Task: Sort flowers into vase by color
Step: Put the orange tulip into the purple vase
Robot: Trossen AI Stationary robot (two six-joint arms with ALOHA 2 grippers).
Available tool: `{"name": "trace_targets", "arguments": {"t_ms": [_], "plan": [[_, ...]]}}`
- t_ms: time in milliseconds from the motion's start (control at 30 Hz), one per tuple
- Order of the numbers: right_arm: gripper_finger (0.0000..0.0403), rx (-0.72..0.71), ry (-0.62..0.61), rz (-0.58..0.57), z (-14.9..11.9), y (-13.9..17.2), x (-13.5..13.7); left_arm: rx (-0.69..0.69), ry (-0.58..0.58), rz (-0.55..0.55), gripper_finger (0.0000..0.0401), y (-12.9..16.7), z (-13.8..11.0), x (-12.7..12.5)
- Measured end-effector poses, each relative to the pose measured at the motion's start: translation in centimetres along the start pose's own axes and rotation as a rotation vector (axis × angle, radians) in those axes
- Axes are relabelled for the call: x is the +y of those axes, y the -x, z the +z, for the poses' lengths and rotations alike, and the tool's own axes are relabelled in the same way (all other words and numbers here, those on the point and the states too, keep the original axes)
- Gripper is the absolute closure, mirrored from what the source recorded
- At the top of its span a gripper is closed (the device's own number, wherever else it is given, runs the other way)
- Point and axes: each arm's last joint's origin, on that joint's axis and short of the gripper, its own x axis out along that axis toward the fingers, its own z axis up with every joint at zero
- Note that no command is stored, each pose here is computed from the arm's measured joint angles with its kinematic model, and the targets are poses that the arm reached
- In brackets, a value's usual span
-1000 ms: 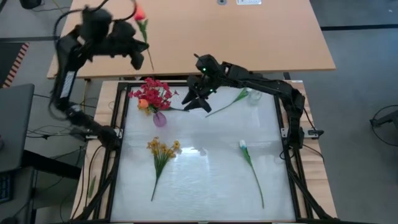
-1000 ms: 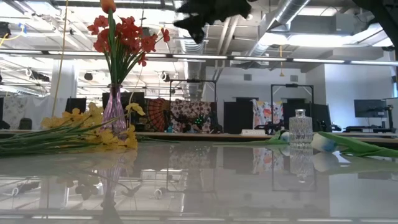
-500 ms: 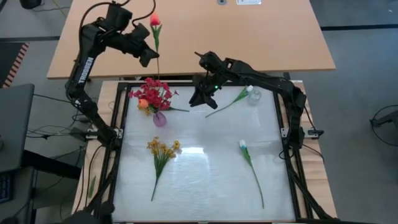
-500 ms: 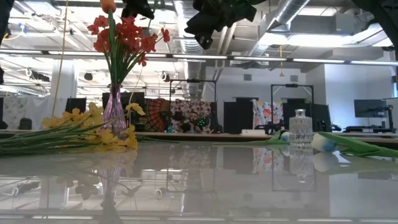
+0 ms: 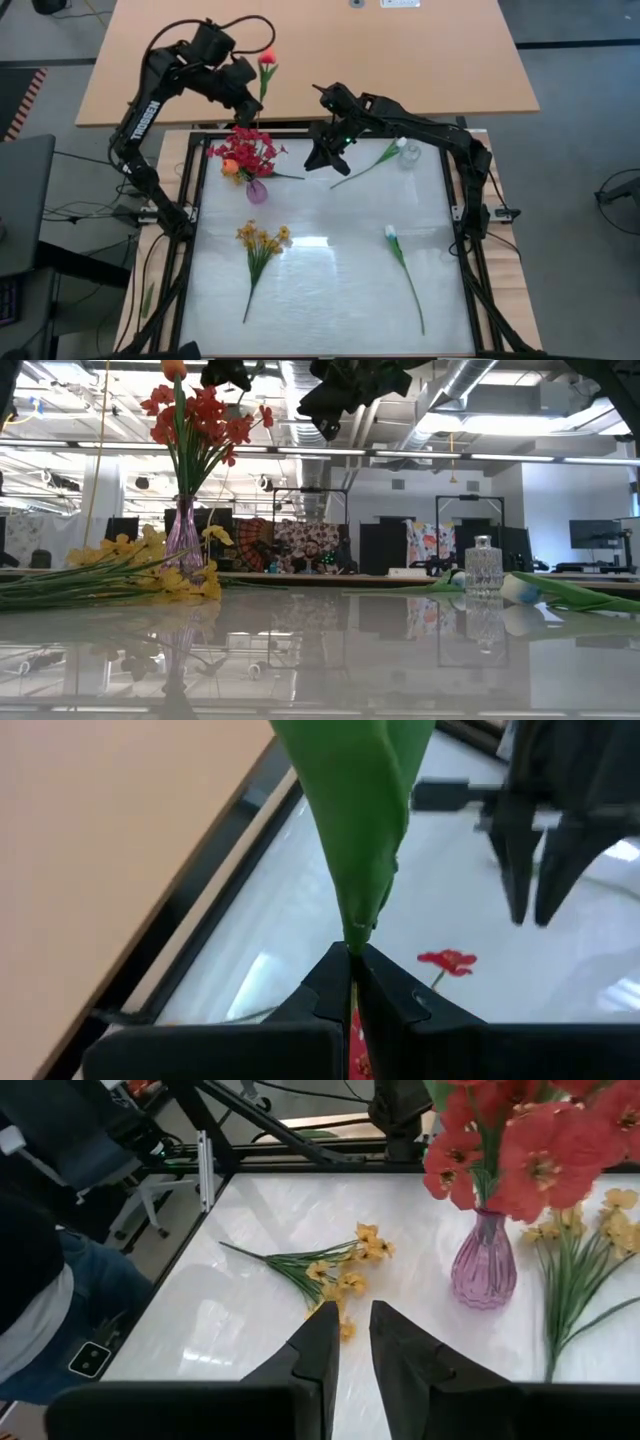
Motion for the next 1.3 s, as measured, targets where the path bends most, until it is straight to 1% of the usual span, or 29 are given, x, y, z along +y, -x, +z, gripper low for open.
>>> {"name": "trace_targets", "arguments": {"t_ms": [133, 200, 300, 400, 533, 600, 667, 867, 1033, 1133, 1200, 1300], "plan": [[0.0317, 0.010, 0.019, 0.007, -0.1, -0.1, 0.2, 0.050, 0.019, -0.010, 0.0401, -1.4, -0.3, -0.5], [0.0317, 0.017, 0.032, 0.010, -0.1, -0.2, 0.2, 0.095, 0.016, -0.011, 0.0401, -2.2, -0.6, -0.8], [0.0318, 0.022, 0.029, 0.008, -0.7, -0.3, -0.2, 0.114, 0.001, -0.013, 0.0401, -3.3, -0.7, -1.5], [0.0318, 0.034, -0.037, 0.012, -2.5, -0.5, -1.4, 0.134, -0.020, 0.017, 0.0401, -3.7, -0.8, -2.2], [0.0318, 0.036, -0.132, 0.035, -5.4, -1.4, -2.9, 0.142, -0.039, 0.053, 0.0401, -3.7, -0.8, -2.9], [0.0318, 0.038, -0.160, 0.051, -6.3, -2.1, -3.1, 0.140, -0.037, 0.066, 0.0401, -3.6, -0.8, -3.1], [0.0318, 0.035, -0.162, 0.059, -6.8, -2.7, -3.0, 0.124, -0.041, 0.086, 0.0401, -3.1, -0.9, -3.4], [0.0317, 0.023, -0.136, 0.070, -6.6, -3.4, -2.6, 0.073, -0.026, 0.118, 0.0401, -1.5, -1.3, -4.0], [0.0317, -0.003, -0.107, 0.068, -6.2, -3.6, -2.5, 0.037, -0.025, 0.128, 0.0401, -1.8, -2.4, -4.7], [0.0317, -0.004, -0.107, 0.067, -6.2, -3.6, -2.5, -0.011, -0.011, 0.134, 0.0401, -2.1, -3.4, -5.0], [0.0317, -0.004, -0.107, 0.066, -6.2, -3.6, -2.5, -0.047, 0.010, 0.131, 0.0401, -1.7, -4.3, -5.1], [0.0317, -0.006, -0.106, 0.065, -6.1, -3.6, -2.5, -0.026, 0.046, 0.141, 0.0401, -1.4, -6.2, -5.0]]}}
